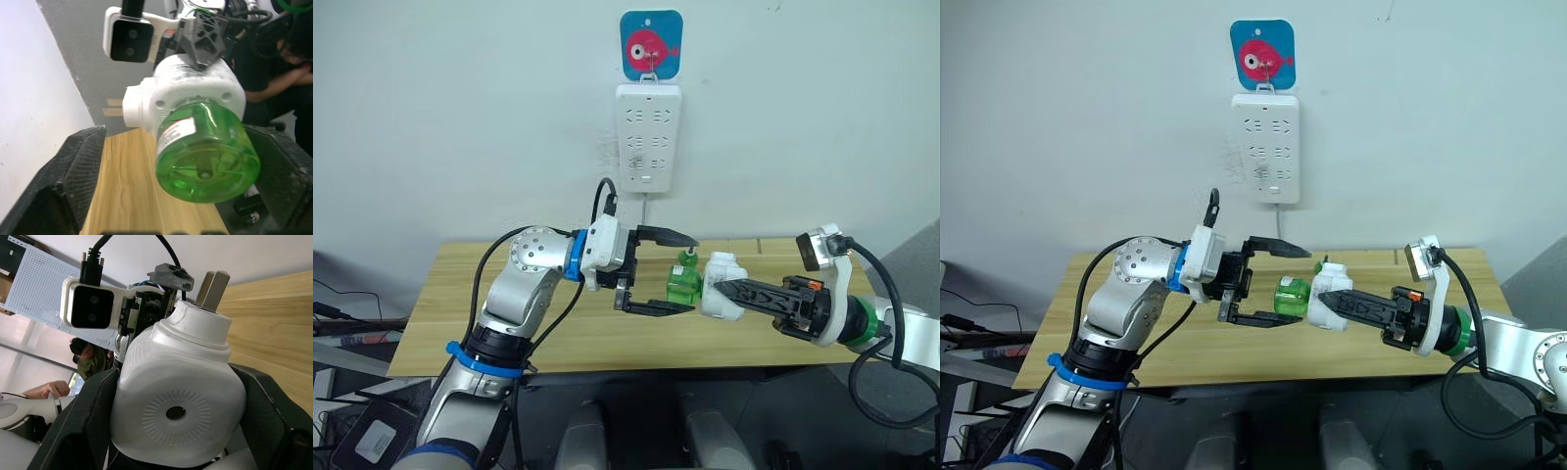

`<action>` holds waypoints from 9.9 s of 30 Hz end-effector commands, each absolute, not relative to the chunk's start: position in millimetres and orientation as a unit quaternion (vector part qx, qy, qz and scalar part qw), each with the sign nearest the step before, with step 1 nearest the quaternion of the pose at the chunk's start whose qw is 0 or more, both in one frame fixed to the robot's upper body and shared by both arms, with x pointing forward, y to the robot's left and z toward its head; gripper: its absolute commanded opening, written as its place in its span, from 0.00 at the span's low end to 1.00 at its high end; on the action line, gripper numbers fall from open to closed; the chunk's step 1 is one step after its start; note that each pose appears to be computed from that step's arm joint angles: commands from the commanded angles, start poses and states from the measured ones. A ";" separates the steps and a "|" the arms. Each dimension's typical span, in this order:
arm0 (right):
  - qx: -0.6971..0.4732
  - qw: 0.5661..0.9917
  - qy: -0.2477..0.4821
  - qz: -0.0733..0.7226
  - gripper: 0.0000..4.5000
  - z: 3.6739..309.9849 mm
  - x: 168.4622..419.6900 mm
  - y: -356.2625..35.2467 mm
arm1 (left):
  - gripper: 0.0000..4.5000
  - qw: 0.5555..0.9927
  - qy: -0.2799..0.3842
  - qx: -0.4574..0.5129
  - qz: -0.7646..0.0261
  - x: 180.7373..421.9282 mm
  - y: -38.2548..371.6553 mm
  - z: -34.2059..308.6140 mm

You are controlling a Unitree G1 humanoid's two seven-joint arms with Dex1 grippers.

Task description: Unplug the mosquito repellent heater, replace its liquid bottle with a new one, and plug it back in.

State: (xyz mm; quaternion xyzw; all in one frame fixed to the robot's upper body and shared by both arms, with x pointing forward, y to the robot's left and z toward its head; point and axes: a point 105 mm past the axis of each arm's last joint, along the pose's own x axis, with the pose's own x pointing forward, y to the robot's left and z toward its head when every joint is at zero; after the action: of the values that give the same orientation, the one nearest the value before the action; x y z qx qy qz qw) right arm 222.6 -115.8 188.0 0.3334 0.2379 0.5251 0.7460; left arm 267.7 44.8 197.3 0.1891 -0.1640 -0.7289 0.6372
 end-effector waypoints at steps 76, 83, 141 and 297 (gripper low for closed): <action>0.141 0.771 0.302 0.542 0.00 200.5 261.9 -111.9 | 0.50 0.580 -0.370 0.286 -0.667 246.0 37.7 178.9; 0.133 0.773 0.318 0.533 0.00 191.2 262.5 -113.6 | 0.50 0.571 -0.375 0.287 -0.672 242.3 37.5 177.9; 0.487 0.846 -0.003 0.220 0.92 222.3 295.3 -92.4 | 0.50 0.814 -0.266 0.110 -0.504 310.7 11.7 194.4; -0.066 0.938 -0.141 0.311 0.68 233.9 361.7 -25.9 | 0.30 0.887 -0.098 0.082 -0.444 424.9 101.5 234.2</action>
State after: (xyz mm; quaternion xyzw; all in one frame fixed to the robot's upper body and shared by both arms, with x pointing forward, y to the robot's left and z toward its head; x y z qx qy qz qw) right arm 371.2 -45.3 217.4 -0.0679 -0.1129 0.2754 0.9522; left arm 423.3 103.9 221.4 0.0749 -0.0789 -0.4550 0.8838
